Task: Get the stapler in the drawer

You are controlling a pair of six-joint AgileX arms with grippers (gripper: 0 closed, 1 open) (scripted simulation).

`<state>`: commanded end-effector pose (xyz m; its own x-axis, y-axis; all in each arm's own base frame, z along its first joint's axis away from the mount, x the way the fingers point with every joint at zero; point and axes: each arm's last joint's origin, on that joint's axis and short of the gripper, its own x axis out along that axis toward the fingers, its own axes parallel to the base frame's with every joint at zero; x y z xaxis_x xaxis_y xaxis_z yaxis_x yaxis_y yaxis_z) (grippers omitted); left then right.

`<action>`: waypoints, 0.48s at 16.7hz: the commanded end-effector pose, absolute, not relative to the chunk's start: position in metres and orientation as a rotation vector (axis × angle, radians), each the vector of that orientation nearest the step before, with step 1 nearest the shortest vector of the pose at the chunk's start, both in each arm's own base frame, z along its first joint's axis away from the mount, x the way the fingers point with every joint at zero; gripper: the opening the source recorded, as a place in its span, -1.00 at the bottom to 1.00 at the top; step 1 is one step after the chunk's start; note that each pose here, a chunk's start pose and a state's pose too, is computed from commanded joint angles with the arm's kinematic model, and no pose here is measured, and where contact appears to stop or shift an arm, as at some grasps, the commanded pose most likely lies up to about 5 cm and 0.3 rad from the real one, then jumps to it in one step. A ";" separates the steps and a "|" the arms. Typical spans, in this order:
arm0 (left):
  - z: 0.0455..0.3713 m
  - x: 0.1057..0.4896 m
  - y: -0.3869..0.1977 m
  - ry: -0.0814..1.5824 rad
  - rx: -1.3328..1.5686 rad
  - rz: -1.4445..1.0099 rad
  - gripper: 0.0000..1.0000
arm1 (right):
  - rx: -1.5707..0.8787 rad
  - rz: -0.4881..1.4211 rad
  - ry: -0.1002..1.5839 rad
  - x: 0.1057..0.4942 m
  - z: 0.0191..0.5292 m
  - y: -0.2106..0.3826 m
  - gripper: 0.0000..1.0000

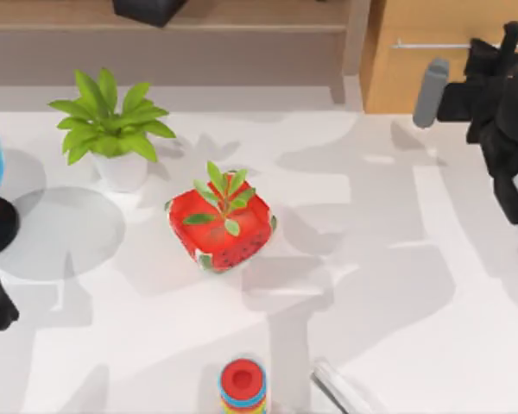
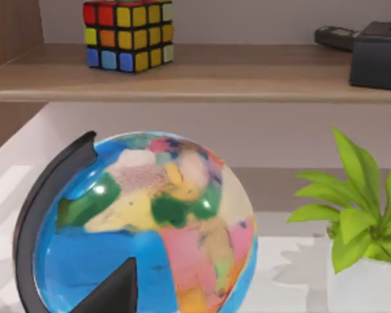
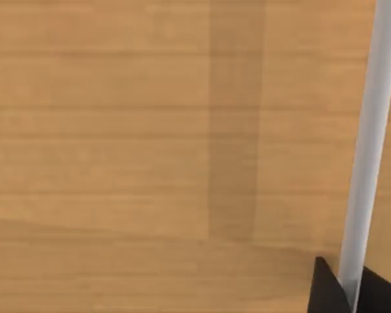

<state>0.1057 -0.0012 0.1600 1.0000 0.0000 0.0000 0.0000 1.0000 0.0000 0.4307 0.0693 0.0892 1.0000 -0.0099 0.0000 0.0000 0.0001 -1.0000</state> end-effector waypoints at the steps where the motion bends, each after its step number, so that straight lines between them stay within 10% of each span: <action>1: 0.160 0.106 -0.001 0.000 0.000 0.000 1.00 | -1.571 -0.008 0.008 0.431 0.089 0.069 -1.00; 8: 0.160 0.106 -0.001 0.000 0.000 0.000 1.00 | -1.570 -0.001 0.005 0.417 0.089 0.072 -1.00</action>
<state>0.1057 -0.0012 0.1600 1.0000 0.0000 0.0000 0.0000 1.0000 0.0000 0.4174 0.0721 0.0886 1.0000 -0.0036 -0.0023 -0.0023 0.0013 -1.0000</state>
